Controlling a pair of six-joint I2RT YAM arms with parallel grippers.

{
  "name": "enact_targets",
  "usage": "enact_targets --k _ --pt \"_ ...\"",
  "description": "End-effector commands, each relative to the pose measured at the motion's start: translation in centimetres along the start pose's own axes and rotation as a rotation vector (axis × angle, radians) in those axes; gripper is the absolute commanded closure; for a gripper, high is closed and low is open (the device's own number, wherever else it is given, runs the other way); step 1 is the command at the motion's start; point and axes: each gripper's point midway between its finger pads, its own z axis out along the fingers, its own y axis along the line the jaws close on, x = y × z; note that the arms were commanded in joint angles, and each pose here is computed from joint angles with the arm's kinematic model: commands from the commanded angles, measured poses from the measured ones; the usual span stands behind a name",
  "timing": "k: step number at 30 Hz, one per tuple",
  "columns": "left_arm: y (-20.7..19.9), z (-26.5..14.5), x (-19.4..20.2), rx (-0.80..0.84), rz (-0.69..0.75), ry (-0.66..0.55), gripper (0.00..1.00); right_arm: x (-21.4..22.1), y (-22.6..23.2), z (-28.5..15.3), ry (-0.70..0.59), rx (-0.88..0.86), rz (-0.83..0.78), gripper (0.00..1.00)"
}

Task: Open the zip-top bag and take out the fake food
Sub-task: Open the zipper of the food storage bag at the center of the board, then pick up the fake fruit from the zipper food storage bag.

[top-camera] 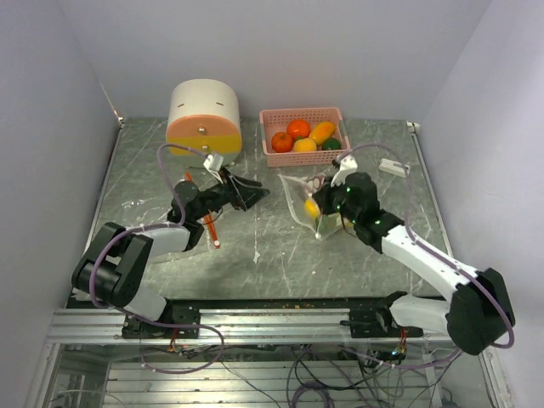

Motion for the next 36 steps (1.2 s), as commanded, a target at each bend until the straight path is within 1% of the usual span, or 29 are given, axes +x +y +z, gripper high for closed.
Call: enact_targets --k 1,4,7,11,16,19,22,26,31,36 --pt "-0.6 0.2 2.9 -0.031 -0.008 0.050 0.28 2.5 2.9 1.3 0.002 -0.171 0.080 1.00" --pt "-1.7 0.4 5.0 -0.041 -0.028 0.069 0.30 5.2 3.8 2.0 0.046 -0.239 0.112 1.00" --pt "-2.3 0.9 7.3 -0.085 -0.012 0.108 0.33 6.4 4.1 2.3 0.061 -0.265 0.130 1.00" --pt "-3.0 2.1 10.3 -0.114 -0.018 0.158 0.35 5.9 4.0 2.2 0.044 -0.262 0.130 1.00" --pt "-3.4 4.3 12.3 -0.083 -0.054 0.156 0.41 4.9 4.2 1.4 0.020 -0.270 0.125 1.00" --pt "-2.9 5.7 13.3 -0.074 -0.084 0.168 0.42 4.3 4.6 0.7 0.001 -0.289 0.128 1.00" --pt "-2.7 7.0 13.2 -0.055 -0.109 0.140 0.44 4.3 4.6 0.1 -0.001 -0.295 0.124 1.00" --pt "-2.1 8.2 13.6 -0.066 -0.125 0.146 0.44 4.4 4.6 -0.4 0.000 -0.298 0.120 1.00" --pt "0.4 8.8 14.7 -0.184 -0.146 0.179 0.46 3.6 5.1 -1.2 -0.021 -0.320 0.123 1.00" --pt "3.0 8.6 16.6 -0.310 -0.175 0.240 0.45 2.2 5.4 -2.2 -0.055 -0.333 0.112 1.00"
